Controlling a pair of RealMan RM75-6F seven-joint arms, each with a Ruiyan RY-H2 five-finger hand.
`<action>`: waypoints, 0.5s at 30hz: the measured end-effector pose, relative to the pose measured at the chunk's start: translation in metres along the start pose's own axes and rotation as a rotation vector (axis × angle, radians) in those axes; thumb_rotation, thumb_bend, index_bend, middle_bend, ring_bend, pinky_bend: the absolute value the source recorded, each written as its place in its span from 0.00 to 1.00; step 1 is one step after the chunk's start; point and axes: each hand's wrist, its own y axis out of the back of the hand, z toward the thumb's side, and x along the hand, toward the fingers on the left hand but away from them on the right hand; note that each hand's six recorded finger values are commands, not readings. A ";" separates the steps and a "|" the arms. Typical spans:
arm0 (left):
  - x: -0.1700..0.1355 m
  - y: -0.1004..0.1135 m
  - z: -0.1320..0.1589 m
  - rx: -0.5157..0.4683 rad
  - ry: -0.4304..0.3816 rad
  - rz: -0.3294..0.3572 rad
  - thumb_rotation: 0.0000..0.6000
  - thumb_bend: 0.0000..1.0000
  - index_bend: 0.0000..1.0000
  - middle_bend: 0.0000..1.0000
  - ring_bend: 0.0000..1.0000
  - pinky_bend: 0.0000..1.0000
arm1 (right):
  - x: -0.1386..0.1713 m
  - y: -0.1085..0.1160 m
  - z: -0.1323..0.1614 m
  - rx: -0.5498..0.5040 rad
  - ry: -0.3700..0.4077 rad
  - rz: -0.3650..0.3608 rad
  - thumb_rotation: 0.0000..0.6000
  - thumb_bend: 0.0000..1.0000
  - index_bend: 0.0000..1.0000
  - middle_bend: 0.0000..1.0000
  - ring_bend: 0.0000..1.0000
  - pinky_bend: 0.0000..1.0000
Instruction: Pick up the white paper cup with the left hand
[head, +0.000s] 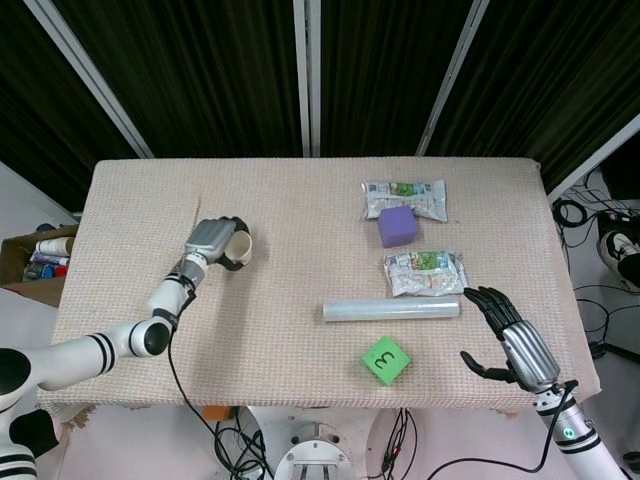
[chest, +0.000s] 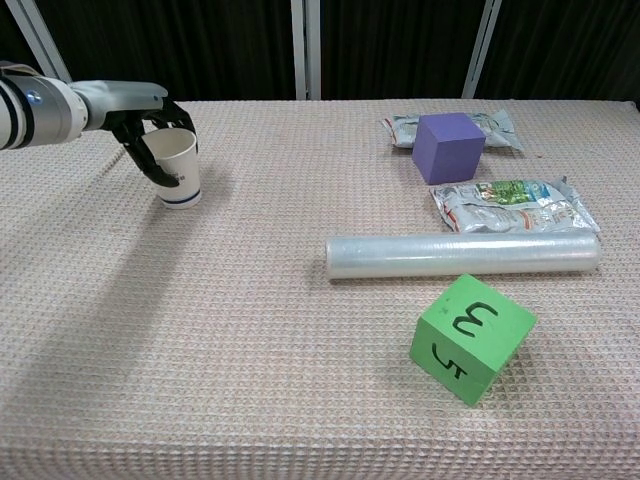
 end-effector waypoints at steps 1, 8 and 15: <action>0.000 0.001 -0.001 -0.009 0.003 0.009 1.00 0.23 0.50 0.47 0.48 0.63 | 0.000 0.000 0.000 -0.001 0.002 0.001 1.00 0.26 0.07 0.10 0.00 0.00; -0.009 0.002 0.000 -0.216 -0.025 0.068 1.00 0.22 0.48 0.44 0.44 0.53 | -0.003 -0.002 0.002 -0.003 0.014 0.006 1.00 0.26 0.07 0.10 0.00 0.00; -0.017 -0.012 -0.006 -0.542 -0.081 0.080 1.00 0.21 0.41 0.37 0.31 0.29 | -0.003 -0.003 0.003 -0.006 0.012 0.008 1.00 0.26 0.07 0.10 0.00 0.00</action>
